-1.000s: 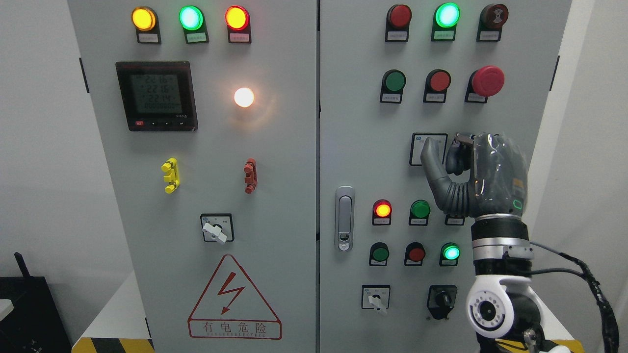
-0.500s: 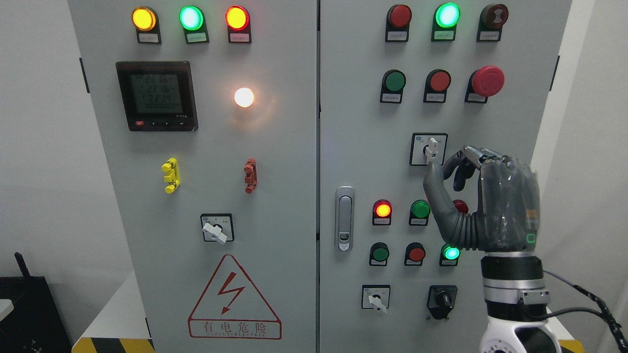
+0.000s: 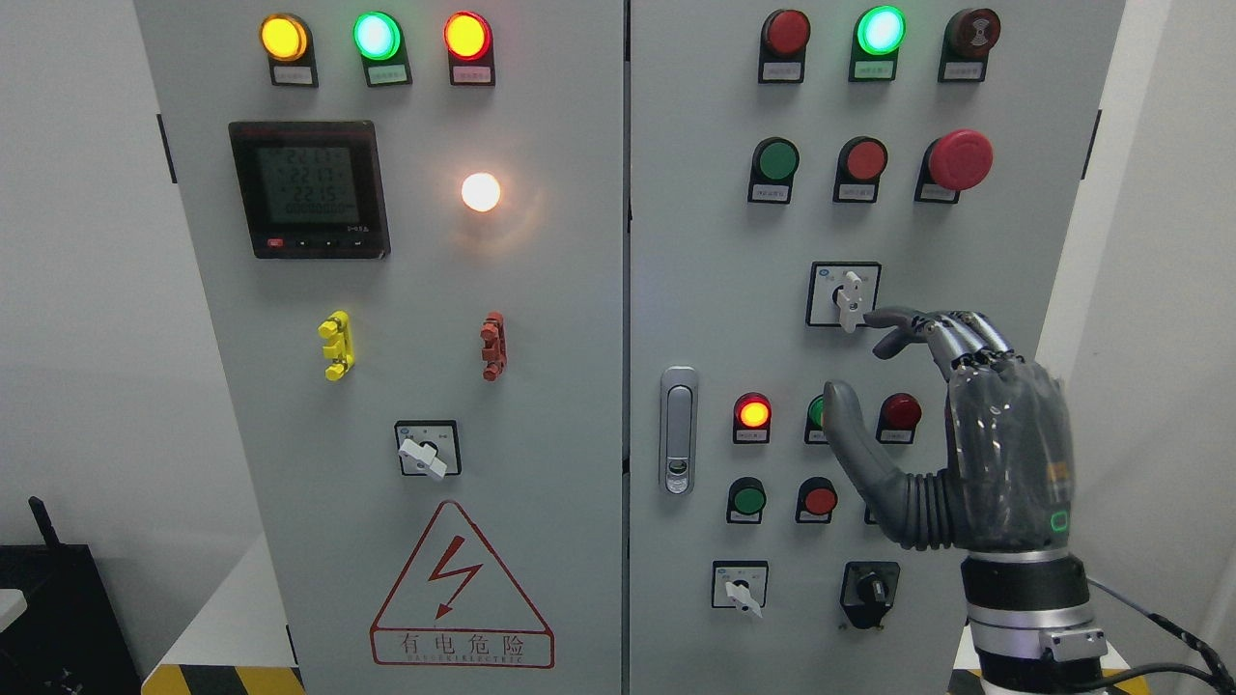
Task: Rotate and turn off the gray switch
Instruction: 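Release the switch handle and pull the right hand back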
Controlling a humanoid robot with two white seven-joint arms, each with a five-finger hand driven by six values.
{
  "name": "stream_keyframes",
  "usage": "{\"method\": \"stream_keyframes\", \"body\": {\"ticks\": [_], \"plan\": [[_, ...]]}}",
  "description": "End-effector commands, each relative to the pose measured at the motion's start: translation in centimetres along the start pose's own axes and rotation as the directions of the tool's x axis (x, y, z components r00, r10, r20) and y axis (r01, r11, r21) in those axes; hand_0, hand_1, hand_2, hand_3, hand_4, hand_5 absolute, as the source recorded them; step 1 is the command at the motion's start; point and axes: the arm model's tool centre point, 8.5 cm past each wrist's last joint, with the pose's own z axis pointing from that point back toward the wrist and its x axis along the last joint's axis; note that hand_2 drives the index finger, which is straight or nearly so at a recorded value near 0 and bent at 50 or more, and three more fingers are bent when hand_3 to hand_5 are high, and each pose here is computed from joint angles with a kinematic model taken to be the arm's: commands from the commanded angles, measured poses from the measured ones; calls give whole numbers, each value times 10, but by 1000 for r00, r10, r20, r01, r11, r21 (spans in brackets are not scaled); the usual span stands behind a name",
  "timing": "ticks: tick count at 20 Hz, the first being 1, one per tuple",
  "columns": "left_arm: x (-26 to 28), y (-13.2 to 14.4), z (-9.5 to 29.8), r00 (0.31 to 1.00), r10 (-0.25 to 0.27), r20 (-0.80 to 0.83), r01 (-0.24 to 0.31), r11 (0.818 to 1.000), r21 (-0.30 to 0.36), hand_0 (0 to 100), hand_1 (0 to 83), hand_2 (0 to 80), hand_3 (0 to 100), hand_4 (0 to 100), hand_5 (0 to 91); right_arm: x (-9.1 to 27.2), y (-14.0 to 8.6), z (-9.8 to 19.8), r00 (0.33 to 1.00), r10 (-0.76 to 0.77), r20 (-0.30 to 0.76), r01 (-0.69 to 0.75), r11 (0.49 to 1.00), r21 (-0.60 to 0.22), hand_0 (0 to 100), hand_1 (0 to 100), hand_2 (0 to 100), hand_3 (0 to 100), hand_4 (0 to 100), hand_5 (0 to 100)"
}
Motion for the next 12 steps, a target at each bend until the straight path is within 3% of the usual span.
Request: {"method": "stream_keyframes", "body": {"ticks": [1,12], "plan": [[-8,0,1,999,22,-26,-22,1000,2,120,389,0,0,0,0,2,-13,4,999,28,23,-28,1000,-13,277,289,0,0,0,0],[-8,0,1,999,22,-26,-22,1000,2,120,389,0,0,0,0,-2,-13,9,999,38,15,-38,999,-2,238,327,0,0,0,0]]}}
